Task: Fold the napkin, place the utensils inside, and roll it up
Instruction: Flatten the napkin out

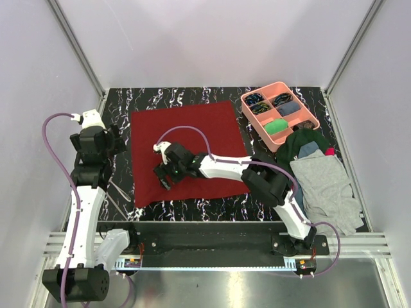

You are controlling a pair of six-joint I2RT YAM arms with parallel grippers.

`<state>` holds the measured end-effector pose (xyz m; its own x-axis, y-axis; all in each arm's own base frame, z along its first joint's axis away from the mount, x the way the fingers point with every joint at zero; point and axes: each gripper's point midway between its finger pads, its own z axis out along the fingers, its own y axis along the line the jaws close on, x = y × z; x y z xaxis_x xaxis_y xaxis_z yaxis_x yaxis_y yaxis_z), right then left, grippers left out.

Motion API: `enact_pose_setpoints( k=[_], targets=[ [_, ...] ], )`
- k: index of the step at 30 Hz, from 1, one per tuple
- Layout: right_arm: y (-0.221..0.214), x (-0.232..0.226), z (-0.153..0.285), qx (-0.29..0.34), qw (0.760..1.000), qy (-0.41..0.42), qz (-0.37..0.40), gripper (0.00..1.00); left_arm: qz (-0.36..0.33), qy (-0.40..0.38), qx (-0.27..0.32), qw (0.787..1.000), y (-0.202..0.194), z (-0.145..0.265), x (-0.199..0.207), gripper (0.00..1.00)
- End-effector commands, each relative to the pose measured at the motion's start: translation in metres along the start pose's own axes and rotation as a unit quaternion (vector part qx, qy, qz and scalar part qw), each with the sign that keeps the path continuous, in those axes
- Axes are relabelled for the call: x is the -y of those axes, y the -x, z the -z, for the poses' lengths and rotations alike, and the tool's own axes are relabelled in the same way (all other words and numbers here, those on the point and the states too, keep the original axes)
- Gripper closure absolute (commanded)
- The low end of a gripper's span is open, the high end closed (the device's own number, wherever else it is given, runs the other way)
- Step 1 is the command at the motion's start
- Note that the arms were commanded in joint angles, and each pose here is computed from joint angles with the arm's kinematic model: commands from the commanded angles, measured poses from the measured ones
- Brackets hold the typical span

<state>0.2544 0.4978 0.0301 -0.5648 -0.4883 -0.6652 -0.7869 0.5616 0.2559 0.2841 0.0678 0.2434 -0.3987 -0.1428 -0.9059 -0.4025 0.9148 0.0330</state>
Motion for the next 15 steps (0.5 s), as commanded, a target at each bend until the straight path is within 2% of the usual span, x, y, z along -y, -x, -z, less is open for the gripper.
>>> enact_pose_setpoints(
  k=[1, 9, 13, 15],
  targets=[
    [-0.042, 0.036, 0.007, -0.057, 0.997, -0.037, -0.039, 0.11, 0.015, -0.004, 0.029, 0.999, 0.014, 0.001, 0.002, 0.01],
    [-0.043, 0.062, 0.02, -0.055, 0.995, -0.064, -0.046, 0.11, 0.018, -0.01, 0.028, 0.999, 0.014, 0.001, 0.004, 0.01],
    [-0.024, 0.049, 0.033, -0.039, 0.998, -0.047, 0.0, 0.15, 0.017, -0.015, 0.025, 0.999, 0.012, 0.0, 0.006, 0.01],
    [-0.003, 0.033, 0.048, -0.009, 0.998, -0.059, 0.034, 0.15, 0.016, -0.014, 0.026, 0.999, 0.012, 0.0, 0.005, 0.01]
  ],
)
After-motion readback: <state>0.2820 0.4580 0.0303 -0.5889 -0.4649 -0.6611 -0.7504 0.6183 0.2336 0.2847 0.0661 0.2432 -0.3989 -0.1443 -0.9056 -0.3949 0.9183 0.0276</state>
